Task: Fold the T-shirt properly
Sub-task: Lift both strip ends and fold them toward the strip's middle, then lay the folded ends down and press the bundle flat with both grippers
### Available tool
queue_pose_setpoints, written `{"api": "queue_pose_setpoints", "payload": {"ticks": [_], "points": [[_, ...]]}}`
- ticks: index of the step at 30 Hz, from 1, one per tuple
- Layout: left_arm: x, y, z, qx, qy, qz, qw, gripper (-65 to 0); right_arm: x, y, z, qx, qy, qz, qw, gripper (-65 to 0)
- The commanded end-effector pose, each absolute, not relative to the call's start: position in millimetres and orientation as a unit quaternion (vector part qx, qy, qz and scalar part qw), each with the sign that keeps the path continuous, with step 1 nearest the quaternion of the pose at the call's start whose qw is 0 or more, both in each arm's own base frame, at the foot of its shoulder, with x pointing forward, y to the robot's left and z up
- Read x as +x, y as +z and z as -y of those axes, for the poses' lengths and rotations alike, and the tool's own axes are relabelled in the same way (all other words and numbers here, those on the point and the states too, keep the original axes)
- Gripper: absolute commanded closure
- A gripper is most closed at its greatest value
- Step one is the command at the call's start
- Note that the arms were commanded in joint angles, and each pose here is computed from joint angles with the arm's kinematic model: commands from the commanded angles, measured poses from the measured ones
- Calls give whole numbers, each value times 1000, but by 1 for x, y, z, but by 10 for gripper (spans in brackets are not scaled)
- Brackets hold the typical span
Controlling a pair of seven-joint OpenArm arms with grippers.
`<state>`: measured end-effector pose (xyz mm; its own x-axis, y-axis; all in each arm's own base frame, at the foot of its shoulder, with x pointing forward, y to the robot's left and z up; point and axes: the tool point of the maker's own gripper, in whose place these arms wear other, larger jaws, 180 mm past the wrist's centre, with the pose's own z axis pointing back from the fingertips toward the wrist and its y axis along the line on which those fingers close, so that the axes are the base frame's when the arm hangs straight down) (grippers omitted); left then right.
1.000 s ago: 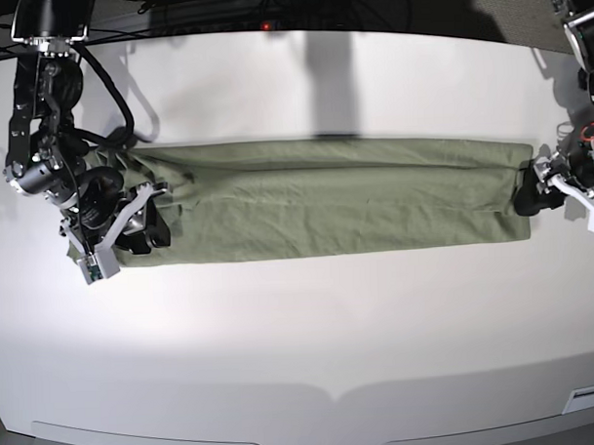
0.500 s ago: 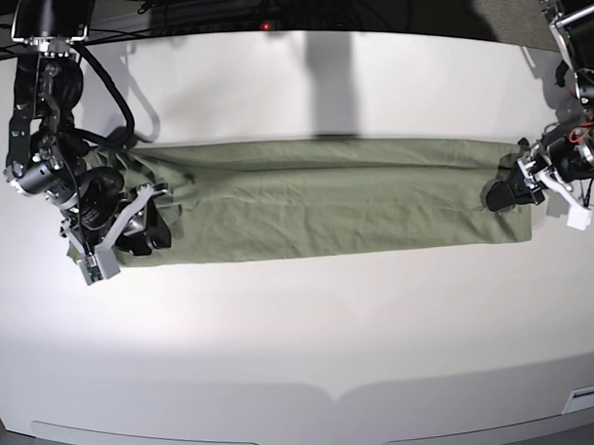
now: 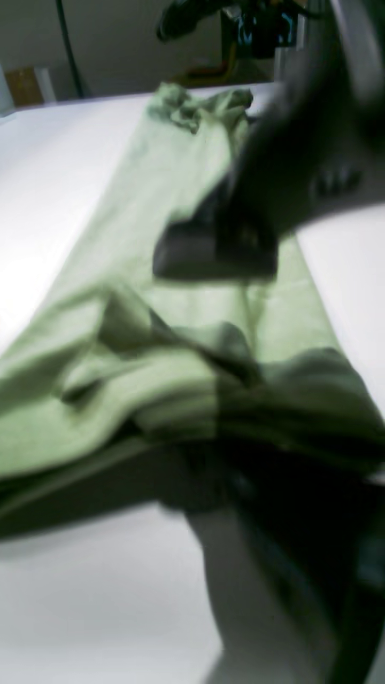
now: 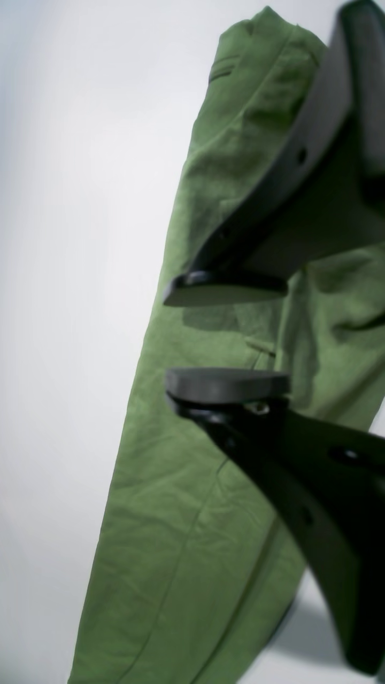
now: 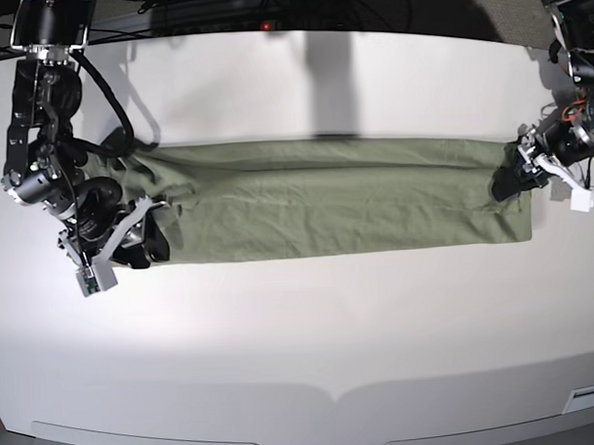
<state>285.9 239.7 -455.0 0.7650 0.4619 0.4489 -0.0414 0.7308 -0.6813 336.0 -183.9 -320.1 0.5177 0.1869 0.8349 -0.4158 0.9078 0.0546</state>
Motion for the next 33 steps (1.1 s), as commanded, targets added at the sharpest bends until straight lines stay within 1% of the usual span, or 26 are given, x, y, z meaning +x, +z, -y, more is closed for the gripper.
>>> {"api": "queue_pose_setpoints", "payload": {"ticks": [1, 2, 3, 8, 12, 20, 26, 30, 33], "points": [[259, -478, -243, -307, 130, 241, 911, -159, 344, -302, 185, 122, 181, 485, 847, -199], [262, -476, -244, -306, 131, 247, 910, -69, 344, -302, 185, 122, 180, 485, 847, -199], [266, -473, -245, -309, 132, 253, 907, 0, 344, -303, 185, 122, 180, 485, 847, -199], [292, -440, -241, -355, 138, 291, 877, 0, 344, -303, 185, 122, 181, 482, 848, -199], [308, -408, -226, -402, 114, 308, 855, 0, 344, -303, 185, 122, 181, 484, 847, -199], [330, -370, -200, -415, 58, 352, 837, 0, 359, -287, 171, 139, 170, 515, 829, -199], [330, -334, -150, -488, 15, 365, 793, 0, 371, -276, 150, 161, 158, 534, 815, -199], [332, -326, -114, -521, 13, 372, 768, 0, 377, -268, 139, 174, 152, 546, 805, -199], [330, -326, -83, -554, 25, 366, 748, 0, 380, -263, 137, 177, 151, 551, 801, -199]]}}
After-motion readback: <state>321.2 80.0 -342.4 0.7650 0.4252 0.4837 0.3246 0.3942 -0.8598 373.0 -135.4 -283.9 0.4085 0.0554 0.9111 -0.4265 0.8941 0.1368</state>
